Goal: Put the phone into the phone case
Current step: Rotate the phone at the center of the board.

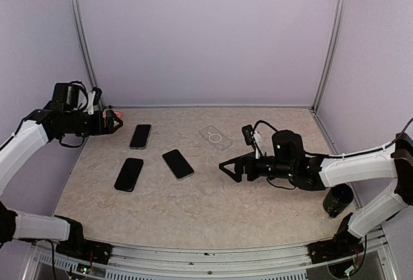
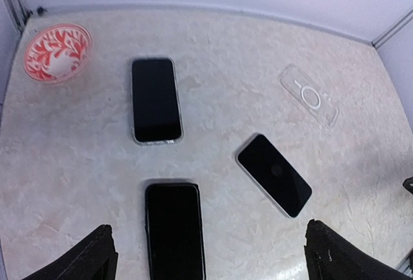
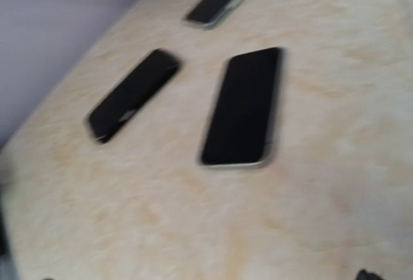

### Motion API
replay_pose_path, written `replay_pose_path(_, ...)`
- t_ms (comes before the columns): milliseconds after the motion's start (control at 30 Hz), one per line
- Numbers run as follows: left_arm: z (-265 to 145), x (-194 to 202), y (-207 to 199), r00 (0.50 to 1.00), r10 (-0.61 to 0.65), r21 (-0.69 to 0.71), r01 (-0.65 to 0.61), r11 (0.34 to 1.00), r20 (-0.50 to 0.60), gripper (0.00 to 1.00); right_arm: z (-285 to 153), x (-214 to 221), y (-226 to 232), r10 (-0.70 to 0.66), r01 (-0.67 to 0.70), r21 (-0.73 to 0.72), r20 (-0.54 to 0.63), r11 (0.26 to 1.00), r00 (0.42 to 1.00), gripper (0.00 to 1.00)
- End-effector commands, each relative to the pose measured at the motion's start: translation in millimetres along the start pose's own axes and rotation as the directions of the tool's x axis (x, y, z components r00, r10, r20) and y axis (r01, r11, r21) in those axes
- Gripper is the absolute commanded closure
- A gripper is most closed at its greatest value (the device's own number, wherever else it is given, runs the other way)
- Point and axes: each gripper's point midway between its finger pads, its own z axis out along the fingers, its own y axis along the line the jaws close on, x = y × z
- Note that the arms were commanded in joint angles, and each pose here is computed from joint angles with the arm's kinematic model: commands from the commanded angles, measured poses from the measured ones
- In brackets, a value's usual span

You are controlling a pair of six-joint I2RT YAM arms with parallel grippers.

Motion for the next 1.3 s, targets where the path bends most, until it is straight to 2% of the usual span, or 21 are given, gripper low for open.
replay_pose_path(0,-32.5,-32.2,9.5,0.969,0.024,-0.088,-0.003,0.996,0.245,0.01,-7.7,-19.3,-26.3,-0.034,0.03,0.187,0.021,0.982,0.999,0.0)
replay_pose_path(100,-49.5,-36.2,16.5,0.944,0.002,-0.105,0.035,0.994,0.33,0.01,-11.1,-28.4,-32.9,-0.054,0.043,0.241,0.037,0.97,0.998,0.0)
replay_pose_path(200,-58.5,-34.5,34.0,0.908,-0.093,-0.107,0.149,0.983,0.408,0.01,-8.1,-34.8,-34.7,-0.08,0.071,0.263,0.024,0.962,0.997,0.0)
replay_pose_path(467,-42.0,-13.5,39.8,0.882,-0.153,-0.09,0.214,0.973,0.446,0.01,23.4,-25.3,-21.5,-0.152,0.164,0.156,-0.09,0.974,0.984,0.0)
replay_pose_path(633,-36.8,-1.4,33.8,0.884,-0.195,-0.047,0.236,0.971,0.424,0.01,53.9,-12.0,-24.6,-0.155,0.182,0.121,-0.204,0.976,0.967,0.0)
replay_pose_path(833,-20.5,10.3,13.5,0.904,-0.198,-0.033,0.227,0.973,0.379,0.01,81.8,0.6,-29.7,-0.127,0.158,0.098,-0.267,0.983,0.955,0.0)
replay_pose_path(1100,13.2,27.8,-33.1,0.922,-0.208,0.019,0.214,0.977,0.326,0.01,94.3,7.4,-25.9,-0.103,0.125,0.058,-0.285,0.991,0.953,0.0)
replay_pose_path(1267,45.2,41.0,-60.3,0.949,-0.205,-0.004,0.212,0.977,0.239,0.01,83.9,4.6,-26.2,-0.1,0.126,0.079,-0.273,0.989,0.957,0.0)
